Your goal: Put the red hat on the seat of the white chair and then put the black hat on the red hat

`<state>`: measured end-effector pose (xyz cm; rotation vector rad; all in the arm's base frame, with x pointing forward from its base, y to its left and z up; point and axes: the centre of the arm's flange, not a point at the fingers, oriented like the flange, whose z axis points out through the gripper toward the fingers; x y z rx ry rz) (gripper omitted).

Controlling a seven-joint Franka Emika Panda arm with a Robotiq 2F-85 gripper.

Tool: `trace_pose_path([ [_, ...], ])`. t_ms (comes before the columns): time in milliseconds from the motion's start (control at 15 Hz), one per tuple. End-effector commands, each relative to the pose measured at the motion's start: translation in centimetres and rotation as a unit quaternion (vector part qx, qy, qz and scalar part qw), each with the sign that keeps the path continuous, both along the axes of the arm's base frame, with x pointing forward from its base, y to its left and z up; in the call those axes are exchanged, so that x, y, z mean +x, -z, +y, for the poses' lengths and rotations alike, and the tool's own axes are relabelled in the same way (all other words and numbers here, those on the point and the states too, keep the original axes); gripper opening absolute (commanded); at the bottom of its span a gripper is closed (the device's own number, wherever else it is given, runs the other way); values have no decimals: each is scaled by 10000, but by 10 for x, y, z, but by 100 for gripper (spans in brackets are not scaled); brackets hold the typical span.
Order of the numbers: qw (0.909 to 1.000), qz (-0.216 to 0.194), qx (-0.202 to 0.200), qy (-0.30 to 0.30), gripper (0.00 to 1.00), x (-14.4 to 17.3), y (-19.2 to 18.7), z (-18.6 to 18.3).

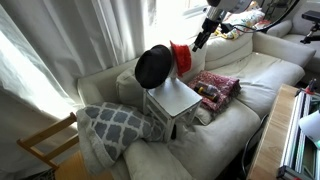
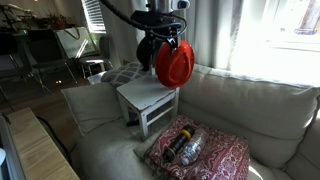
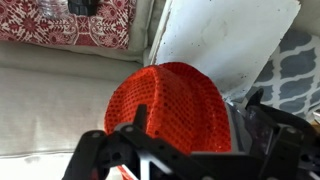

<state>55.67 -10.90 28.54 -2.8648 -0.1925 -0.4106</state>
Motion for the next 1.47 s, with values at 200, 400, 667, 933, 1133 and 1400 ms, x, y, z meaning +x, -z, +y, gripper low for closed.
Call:
trace_pose_path([
  [200, 9997, -132, 172, 90, 100, 9, 6, -4],
  [400, 9990, -232, 342, 146, 100, 16, 17, -7],
  [667, 9980, -429, 372, 278, 100, 24, 32, -13],
  [933, 9955, -646, 492, 481, 100, 32, 47, -20],
  [1133, 9940, -678, 583, 635, 98, 34, 59, -28],
  [1400, 9931, -664, 668, 692, 63, 34, 69, -34],
])
